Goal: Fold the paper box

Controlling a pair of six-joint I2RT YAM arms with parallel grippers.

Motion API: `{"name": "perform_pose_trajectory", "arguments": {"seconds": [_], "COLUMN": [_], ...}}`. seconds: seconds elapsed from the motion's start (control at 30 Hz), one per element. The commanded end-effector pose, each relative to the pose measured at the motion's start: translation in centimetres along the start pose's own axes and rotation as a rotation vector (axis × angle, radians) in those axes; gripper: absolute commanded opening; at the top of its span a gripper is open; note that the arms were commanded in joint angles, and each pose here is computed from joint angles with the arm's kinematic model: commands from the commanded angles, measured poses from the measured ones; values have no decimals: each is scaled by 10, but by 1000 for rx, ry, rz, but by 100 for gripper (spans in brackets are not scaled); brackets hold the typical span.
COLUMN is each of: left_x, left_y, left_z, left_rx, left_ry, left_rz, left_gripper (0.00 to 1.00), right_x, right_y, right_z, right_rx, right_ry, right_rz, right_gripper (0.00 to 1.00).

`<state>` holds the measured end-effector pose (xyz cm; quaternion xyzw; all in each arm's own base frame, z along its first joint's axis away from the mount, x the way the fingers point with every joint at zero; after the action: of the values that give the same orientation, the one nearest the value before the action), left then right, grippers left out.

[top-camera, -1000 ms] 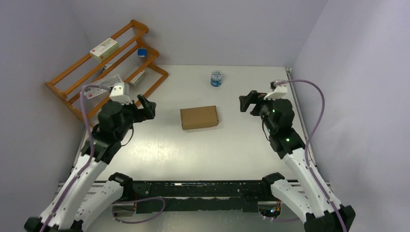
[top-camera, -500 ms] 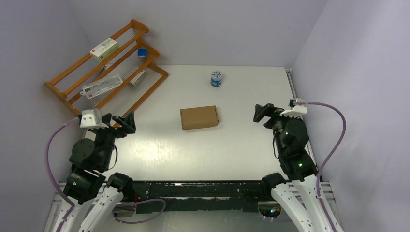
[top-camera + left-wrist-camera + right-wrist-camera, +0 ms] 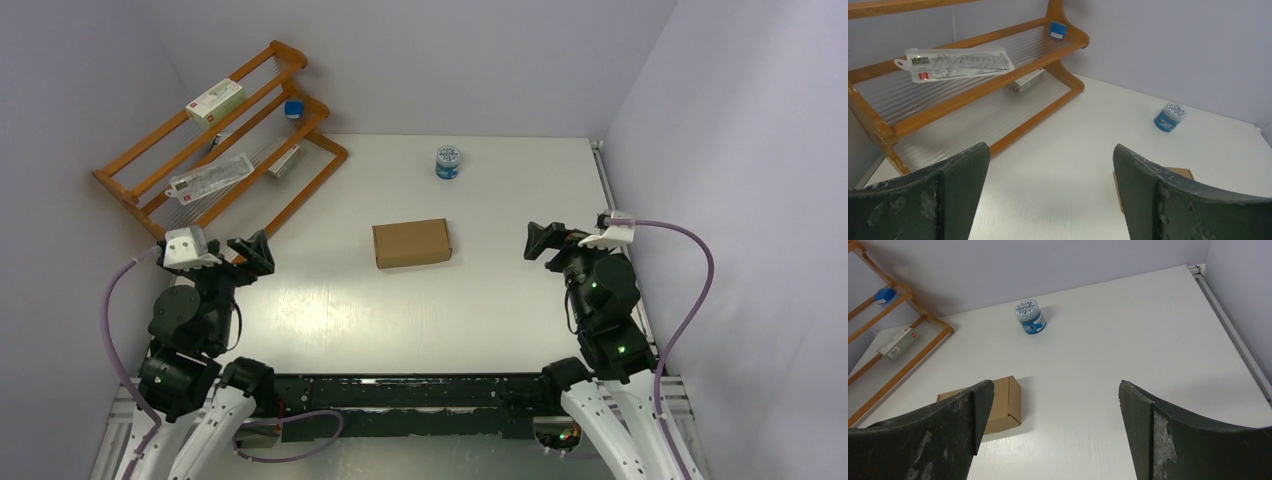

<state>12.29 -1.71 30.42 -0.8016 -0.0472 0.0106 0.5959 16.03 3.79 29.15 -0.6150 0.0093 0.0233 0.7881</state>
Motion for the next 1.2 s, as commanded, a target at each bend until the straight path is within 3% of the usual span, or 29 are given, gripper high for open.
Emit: {"name": "perform_pose_trajectory", "arguments": {"seconds": [0.0,1.17], "left_x": [6,8], "left_y": [3,6], "left_z": [3,1], "left_rx": [32,37], "left_ry": [-25,-2], "left_rz": [3,9], "left_gripper": [98,98], "right_x": [1,11], "right_y": [-1,5], "right_z": [1,7], "right_rx": [-16,-37], "right_ry": [-23,-57], "right_rz": [-7,45], "right_gripper": [100,100]}}
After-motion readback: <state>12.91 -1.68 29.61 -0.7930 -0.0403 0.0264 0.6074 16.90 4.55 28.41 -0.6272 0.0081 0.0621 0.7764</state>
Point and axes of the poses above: each gripper's point midway between its finger pads, its own x axis out along the fingers, its own z axis along the line the jaws close on, y = z × x, the point moved 9 cm from there along -x, back along the fingers
